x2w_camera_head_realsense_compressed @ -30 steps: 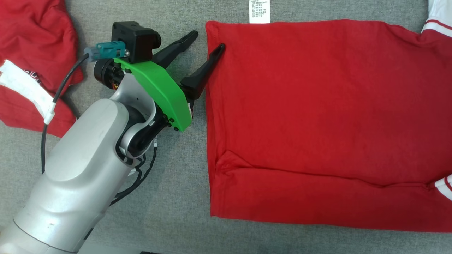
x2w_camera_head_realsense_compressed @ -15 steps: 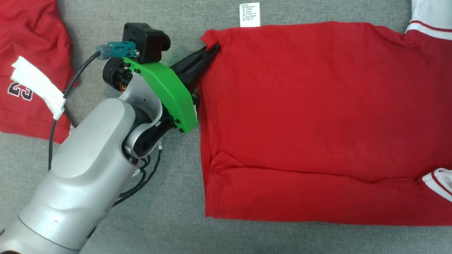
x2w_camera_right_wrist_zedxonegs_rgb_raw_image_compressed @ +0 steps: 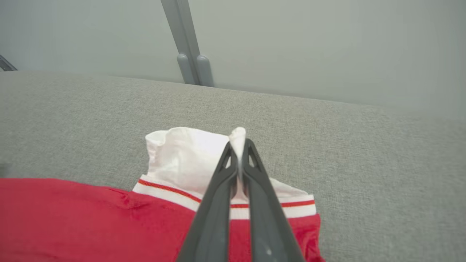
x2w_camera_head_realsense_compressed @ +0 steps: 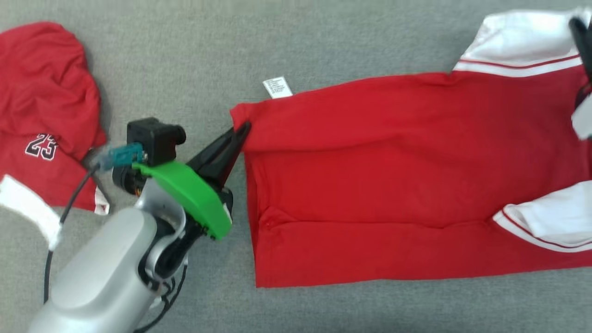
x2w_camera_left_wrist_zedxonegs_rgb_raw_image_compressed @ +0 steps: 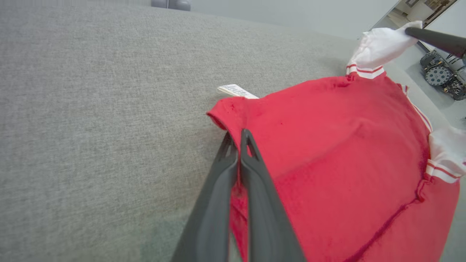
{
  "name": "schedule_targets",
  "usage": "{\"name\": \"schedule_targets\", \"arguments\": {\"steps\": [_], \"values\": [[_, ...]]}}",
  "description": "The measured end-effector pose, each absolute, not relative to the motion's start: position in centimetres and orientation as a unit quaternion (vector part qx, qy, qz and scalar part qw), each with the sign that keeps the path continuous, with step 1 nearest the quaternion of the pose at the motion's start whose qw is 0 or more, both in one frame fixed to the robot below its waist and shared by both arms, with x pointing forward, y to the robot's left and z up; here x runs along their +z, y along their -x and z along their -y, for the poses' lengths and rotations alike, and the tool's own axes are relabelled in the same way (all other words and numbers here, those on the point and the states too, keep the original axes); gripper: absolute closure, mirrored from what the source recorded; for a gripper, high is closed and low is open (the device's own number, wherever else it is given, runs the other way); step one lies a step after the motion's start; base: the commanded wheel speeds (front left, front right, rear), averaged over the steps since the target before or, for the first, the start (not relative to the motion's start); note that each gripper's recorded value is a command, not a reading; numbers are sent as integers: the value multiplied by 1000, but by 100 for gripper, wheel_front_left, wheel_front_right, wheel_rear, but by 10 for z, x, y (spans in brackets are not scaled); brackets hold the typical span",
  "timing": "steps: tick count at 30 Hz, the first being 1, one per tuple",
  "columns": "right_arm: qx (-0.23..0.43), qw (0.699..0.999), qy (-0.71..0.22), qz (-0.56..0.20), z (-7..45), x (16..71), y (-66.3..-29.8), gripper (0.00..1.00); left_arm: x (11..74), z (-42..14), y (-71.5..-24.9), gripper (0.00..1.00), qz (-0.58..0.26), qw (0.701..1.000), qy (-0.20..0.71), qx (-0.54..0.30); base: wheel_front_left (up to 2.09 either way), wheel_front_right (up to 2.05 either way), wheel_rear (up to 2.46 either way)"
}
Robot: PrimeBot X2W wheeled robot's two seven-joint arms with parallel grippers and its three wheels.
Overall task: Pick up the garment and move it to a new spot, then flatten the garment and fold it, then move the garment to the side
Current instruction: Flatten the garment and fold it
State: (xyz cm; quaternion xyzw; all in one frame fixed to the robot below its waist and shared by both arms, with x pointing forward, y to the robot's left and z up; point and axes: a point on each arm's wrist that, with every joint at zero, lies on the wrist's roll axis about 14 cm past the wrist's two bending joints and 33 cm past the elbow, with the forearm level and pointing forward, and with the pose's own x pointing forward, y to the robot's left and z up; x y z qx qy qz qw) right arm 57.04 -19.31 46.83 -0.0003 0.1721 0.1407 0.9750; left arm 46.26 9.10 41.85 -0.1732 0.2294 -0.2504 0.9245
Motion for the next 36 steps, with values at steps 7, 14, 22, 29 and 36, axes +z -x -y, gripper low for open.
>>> {"name": "schedule_targets", "arguments": {"steps": [7,14,22,29,36], "values": [[102,981,-28,-165,216,476,-493,100,446,-72,-426,100,-199,923,190,-270,0,0,0],[46,983,-66,-167,238,469,-443,100,446,-54,-401,100,-195,918,203,-279,0,0,0],[14,981,-88,-170,250,462,-422,100,450,-49,-393,100,-175,922,192,-288,0,0,0],[15,972,-67,-224,245,433,-406,0,421,-65,-373,0,-209,927,154,-271,0,0,0],[5,977,-28,-213,262,447,-413,0,403,-84,-357,0,-199,945,122,-227,0,0,0]]}}
